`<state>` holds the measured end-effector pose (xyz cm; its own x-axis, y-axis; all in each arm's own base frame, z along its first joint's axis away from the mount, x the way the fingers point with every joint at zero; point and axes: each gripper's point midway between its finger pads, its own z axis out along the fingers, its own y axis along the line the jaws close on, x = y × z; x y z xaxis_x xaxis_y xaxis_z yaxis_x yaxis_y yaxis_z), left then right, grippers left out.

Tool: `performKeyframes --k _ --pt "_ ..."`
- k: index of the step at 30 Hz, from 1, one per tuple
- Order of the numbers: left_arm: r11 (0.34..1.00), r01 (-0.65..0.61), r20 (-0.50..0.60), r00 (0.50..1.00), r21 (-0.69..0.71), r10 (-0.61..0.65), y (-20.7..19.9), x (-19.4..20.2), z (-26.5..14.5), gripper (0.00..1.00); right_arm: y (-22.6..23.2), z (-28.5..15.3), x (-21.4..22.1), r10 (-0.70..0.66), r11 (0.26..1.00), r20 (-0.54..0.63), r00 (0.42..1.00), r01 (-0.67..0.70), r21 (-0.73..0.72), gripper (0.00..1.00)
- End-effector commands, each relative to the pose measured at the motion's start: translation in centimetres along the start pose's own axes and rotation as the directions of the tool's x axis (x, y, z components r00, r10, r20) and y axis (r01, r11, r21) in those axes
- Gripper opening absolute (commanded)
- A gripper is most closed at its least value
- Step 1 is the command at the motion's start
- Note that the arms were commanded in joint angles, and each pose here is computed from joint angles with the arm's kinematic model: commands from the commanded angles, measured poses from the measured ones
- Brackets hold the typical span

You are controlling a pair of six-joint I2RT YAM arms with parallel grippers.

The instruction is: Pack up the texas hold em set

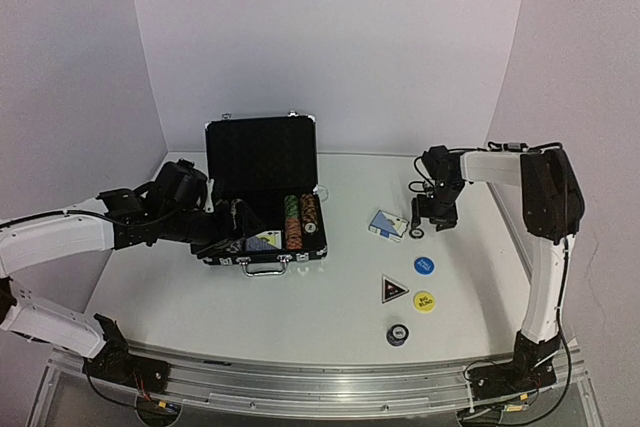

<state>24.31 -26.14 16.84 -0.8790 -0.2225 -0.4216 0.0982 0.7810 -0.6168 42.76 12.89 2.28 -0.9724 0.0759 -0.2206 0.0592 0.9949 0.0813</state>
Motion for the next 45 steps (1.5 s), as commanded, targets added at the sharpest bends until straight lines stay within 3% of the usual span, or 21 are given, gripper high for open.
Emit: performKeyframes --k 1,6,19,28,33,45 --pt "1.0 -0.004 0.037 0.999 -0.022 0.004 0.2 -0.6 -1.0 1.0 2.0 0.6 0.0 -0.083 0.995 -0.023 0.996 0.081 -0.065 0.69" --pt "0.999 -0.006 0.03 1.0 -0.041 0.008 0.6 -0.5 -0.9 1.0 2.2 2.1 1.1 -0.183 0.983 -0.04 0.982 0.183 0.018 0.68" --pt "0.999 -0.007 0.006 1.0 -0.045 0.007 0.8 -0.1 0.0 1.0 2.7 4.1 3.8 -0.227 0.971 -0.114 0.967 0.235 0.056 0.59" --pt "0.999 -0.012 0.007 1.0 -0.037 0.012 0.6 -0.1 -0.1 1.0 2.8 5.3 6.3 -0.213 0.971 -0.178 0.961 0.229 0.07 0.44" --pt "1.0 -0.012 0.003 1.0 -0.023 0.012 0.5 0.1 -0.1 1.0 2.1 4.3 6.3 -0.22 0.965 -0.164 0.961 0.239 0.104 0.36" --pt "0.999 -0.021 -0.003 1.0 0.034 0.021 -0.5 0.1 0.7 1.0 5.3 -2.1 5.3 -0.271 0.962 -0.025 0.962 0.272 0.016 0.34"
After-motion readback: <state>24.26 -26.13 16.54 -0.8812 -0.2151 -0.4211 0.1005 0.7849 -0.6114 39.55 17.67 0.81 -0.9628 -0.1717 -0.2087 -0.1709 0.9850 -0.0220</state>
